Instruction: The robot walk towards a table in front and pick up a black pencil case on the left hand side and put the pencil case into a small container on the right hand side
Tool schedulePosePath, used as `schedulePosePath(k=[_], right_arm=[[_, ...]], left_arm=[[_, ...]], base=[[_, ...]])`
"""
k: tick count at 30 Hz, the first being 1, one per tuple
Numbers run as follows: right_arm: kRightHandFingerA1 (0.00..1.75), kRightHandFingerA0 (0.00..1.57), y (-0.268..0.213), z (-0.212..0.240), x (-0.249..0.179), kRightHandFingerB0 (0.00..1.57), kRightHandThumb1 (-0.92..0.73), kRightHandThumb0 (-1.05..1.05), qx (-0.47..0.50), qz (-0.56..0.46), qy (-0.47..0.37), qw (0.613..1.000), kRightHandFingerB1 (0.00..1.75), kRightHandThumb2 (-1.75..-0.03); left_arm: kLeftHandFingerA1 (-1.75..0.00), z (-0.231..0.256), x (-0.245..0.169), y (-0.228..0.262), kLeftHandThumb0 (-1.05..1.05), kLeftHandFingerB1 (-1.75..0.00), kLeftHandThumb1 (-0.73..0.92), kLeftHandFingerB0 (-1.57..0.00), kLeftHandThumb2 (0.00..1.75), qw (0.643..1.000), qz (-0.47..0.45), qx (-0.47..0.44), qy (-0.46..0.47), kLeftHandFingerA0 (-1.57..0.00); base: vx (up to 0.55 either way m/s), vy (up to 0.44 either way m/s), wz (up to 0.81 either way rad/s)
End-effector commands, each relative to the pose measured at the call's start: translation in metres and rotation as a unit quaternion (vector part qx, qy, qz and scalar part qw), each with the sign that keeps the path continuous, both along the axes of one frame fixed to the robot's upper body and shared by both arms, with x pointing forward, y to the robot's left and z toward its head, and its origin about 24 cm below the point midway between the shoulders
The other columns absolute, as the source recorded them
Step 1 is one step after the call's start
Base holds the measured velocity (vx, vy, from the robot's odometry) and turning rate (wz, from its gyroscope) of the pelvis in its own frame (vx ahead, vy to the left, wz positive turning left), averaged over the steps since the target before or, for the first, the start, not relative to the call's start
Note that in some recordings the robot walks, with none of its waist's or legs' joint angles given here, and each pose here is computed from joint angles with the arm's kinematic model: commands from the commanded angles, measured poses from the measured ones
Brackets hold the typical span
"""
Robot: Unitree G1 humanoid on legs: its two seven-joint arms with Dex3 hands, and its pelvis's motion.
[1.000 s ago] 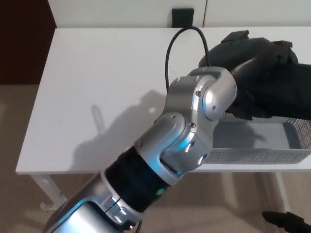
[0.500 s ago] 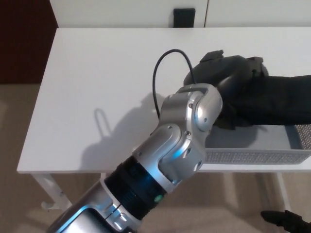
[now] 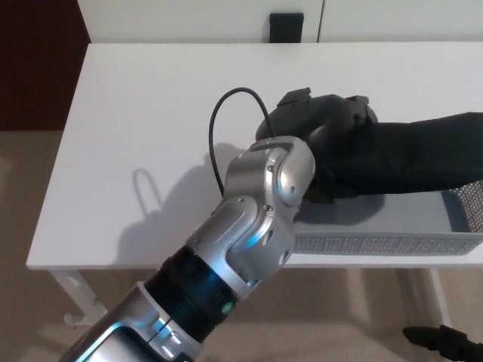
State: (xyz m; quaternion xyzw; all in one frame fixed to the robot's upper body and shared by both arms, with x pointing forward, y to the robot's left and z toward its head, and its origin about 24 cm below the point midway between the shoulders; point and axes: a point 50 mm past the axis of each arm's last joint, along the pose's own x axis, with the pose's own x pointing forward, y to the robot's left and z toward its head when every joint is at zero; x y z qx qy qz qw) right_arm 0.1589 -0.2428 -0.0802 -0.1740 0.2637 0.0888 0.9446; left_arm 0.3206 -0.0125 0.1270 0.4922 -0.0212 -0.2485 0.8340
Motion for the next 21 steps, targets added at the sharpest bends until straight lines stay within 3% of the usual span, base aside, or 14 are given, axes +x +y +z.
schedulePosePath(k=[1,2,3,4,5,12,13,14,20,21], right_arm=[[0.42,0.69,-0.0045,0.0026,0.0020,0.43,-0.57,-0.48,-0.010,0.002,0.005,1.000,0.38,-0.58],[0.54,0.61,-0.0045,0.0027,0.0021,0.37,-0.48,-0.55,-0.009,0.000,0.006,1.000,0.48,-0.78],[0.54,0.61,-0.0046,0.0027,0.0021,0.37,-0.48,-0.55,-0.008,-0.001,0.007,1.000,0.48,-0.78],[0.43,0.69,-0.0045,0.0022,0.0031,0.44,-0.56,-0.48,-0.002,-0.004,0.006,1.000,0.38,-0.58],[0.54,0.62,-0.0043,0.0022,0.0034,0.38,-0.48,-0.55,-0.002,-0.003,0.004,1.000,0.48,-0.79],[0.53,0.59,-0.0046,0.0045,0.0067,0.36,-0.48,-0.53,-0.002,0.000,-0.001,1.000,0.48,-0.78],[0.41,0.66,-0.0047,0.0045,0.0067,0.42,-0.57,-0.46,-0.001,0.000,0.001,1.000,0.38,-0.57],[0.54,0.59,-0.0049,0.0044,0.0069,0.36,-0.48,-0.53,0.000,-0.001,0.003,1.000,0.48,-0.78],[0.54,0.62,-0.0045,0.0045,0.0074,0.37,-0.48,-0.55,0.001,-0.001,0.003,1.000,0.48,-0.78],[0.42,0.69,-0.0043,0.0046,0.0074,0.43,-0.56,-0.47,0.002,-0.003,0.004,1.000,0.38,-0.58]], left_arm=[[-0.95,-0.0061,0.0007,0.0054,-0.36,-0.46,0.69,-0.64,0.60,1.000,0.010,0.002,0.006,-0.92],[-0.85,-0.0070,0.0006,0.0054,-0.56,-0.50,0.48,-0.37,0.83,1.000,0.006,0.004,0.014,-0.70],[-0.85,-0.0076,0.0003,0.0053,-0.56,-0.50,0.48,-0.37,0.83,1.000,0.001,0.006,0.021,-0.70],[-0.27,-0.0108,0.0015,0.0051,-0.82,-0.10,0.52,-0.08,0.87,0.997,-0.021,0.059,0.036,-0.09],[0.00,-0.0120,0.0005,0.0052,-0.88,0.00,0.52,0.00,0.88,0.997,-0.029,0.064,0.041,0.00],[0.00,-0.0085,-0.0016,0.0017,-0.98,0.00,0.58,0.00,0.97,0.993,-0.050,0.092,0.062,0.00],[0.00,-0.0084,-0.0014,0.0015,-0.98,0.00,0.58,0.00,0.97,0.992,-0.051,0.094,0.064,0.00],[0.00,-0.0083,-0.0013,0.0014,-0.97,0.00,0.57,0.00,0.96,0.992,-0.052,0.094,0.067,0.00],[0.00,-0.0083,-0.0018,0.0016,-0.98,0.00,0.57,0.00,0.98,0.991,-0.054,0.093,0.074,0.00],[0.00,-0.0084,-0.0019,0.0018,-0.98,0.00,0.57,0.00,0.98,0.991,-0.055,0.093,0.075,0.00]], base=[[0.00,0.000,0.00],[0.00,0.000,0.00],[0.00,0.000,0.00],[0.00,0.000,0.00],[0.00,0.000,0.00],[0.00,0.000,0.00],[0.00,0.000,0.00],[0.00,0.000,0.00],[0.00,0.000,0.00],[0.00,0.000,0.00]])
